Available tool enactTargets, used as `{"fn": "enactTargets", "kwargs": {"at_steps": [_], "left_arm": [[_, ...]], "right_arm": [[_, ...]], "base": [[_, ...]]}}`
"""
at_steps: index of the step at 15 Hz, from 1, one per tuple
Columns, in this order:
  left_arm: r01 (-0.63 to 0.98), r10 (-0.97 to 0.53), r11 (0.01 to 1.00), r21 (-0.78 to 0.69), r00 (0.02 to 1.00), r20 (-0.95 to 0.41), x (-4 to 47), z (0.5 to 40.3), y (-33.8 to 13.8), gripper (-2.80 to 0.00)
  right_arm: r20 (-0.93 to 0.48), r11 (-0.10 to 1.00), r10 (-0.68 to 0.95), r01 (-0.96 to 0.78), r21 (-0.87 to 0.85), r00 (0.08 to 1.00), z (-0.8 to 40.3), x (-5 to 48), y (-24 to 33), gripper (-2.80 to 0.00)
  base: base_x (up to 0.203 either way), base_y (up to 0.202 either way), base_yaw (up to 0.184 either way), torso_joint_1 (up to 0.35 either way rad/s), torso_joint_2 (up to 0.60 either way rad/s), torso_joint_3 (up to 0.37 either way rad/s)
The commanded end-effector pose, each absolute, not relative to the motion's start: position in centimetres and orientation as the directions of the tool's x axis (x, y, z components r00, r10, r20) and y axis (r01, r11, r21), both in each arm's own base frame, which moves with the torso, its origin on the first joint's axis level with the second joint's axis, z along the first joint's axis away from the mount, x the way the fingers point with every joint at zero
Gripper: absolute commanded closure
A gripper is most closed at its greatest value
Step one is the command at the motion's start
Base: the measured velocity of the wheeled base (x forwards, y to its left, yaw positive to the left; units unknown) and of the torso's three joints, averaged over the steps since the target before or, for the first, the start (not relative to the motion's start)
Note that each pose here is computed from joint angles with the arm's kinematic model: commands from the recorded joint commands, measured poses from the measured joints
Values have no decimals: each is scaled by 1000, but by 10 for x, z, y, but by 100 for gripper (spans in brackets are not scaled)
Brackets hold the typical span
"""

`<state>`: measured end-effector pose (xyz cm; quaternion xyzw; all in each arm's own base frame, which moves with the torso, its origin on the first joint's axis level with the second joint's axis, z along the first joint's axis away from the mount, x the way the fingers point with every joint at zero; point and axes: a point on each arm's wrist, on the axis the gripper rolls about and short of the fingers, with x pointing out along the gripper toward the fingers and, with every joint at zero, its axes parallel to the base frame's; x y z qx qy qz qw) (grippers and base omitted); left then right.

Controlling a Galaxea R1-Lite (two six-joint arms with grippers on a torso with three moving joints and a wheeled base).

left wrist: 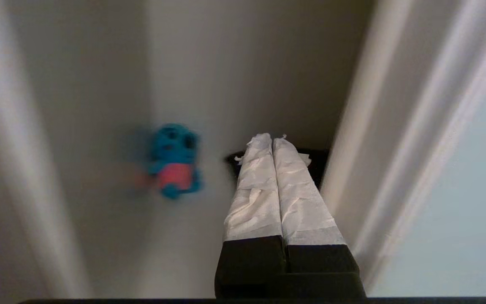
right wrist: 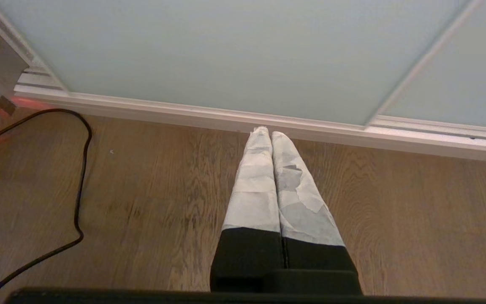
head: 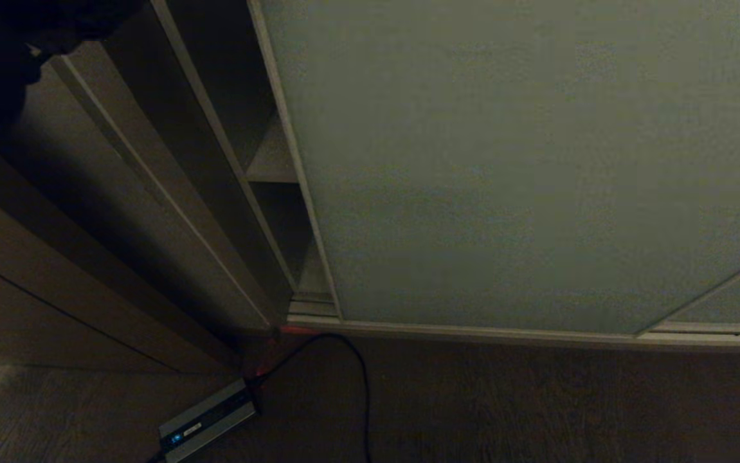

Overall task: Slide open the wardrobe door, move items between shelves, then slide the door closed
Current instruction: Open the door

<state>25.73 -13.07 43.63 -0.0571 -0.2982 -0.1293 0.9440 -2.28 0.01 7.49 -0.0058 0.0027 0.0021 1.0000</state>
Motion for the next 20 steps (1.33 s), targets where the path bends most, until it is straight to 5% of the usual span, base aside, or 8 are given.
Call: {"fn": "enactTargets", "kwargs": {"at_steps": [1,13,20], "left_arm": [[327,-252,944,-32,782,570,266,431,-155,0],[606,-490,794,-49,685,539,235,415,-275,0],[609,-431,784,-123,676,597,207,446,-243,0]], "right_arm": [[-7,1000,5,-5,-12,1000,74,-23,0,0],[-8,1000,5,-5,-12,1000,74,-23,0,0],[-8,1000,5,-5,-12,1000,74,-23,0,0]], "base": [[0,0,0,0,0,0],[0,0,0,0,0,0],[0,0,0,0,0,0]]}}
